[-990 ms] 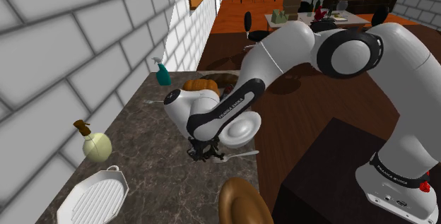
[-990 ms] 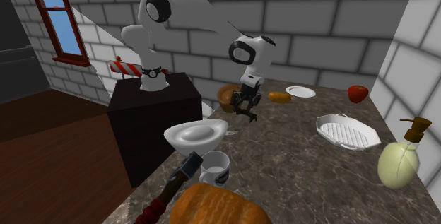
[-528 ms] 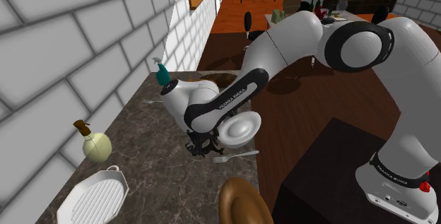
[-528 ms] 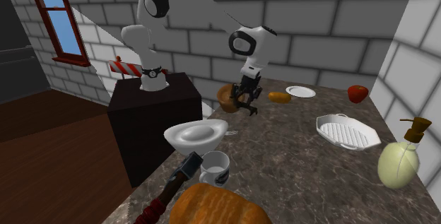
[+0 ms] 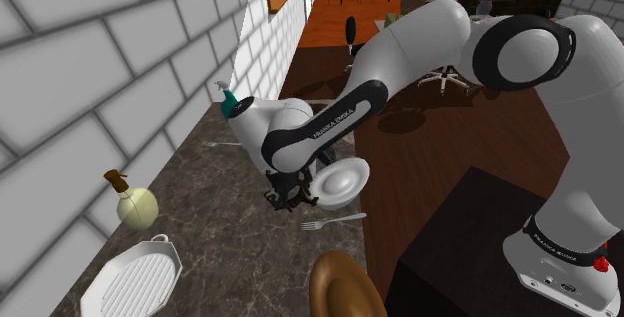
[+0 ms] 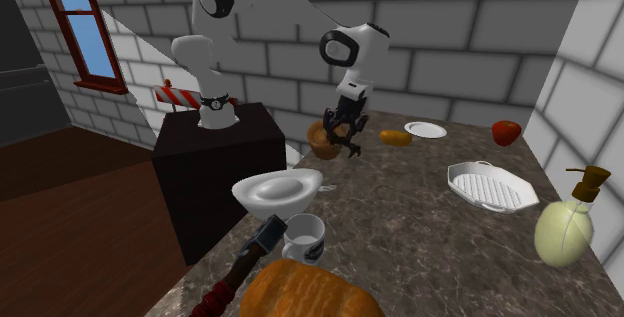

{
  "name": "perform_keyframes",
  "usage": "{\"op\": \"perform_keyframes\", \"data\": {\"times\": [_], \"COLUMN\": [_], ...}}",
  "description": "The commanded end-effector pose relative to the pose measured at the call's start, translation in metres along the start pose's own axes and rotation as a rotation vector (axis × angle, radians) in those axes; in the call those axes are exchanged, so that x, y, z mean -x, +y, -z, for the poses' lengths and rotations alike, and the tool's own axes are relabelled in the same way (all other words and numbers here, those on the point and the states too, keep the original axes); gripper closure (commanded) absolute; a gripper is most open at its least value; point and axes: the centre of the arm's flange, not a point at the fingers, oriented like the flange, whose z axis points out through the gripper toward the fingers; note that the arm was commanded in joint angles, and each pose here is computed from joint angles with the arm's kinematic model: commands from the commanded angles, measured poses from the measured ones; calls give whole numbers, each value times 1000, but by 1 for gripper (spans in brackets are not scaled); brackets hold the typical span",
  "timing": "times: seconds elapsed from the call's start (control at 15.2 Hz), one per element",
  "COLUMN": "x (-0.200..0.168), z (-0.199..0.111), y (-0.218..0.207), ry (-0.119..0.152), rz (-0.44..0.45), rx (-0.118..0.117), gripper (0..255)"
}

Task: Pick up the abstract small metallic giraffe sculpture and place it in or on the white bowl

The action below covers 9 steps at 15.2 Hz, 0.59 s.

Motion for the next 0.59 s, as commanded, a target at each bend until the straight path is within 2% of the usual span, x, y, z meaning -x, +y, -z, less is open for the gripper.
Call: {"op": "perform_keyframes", "data": {"times": [0.0,0.53], "x": [-5,-27], "z": [-3,-20], "y": [23,125], "ry": [0,0], "rz": [0,0], "rx": [0,0], "gripper": [255,255]}}
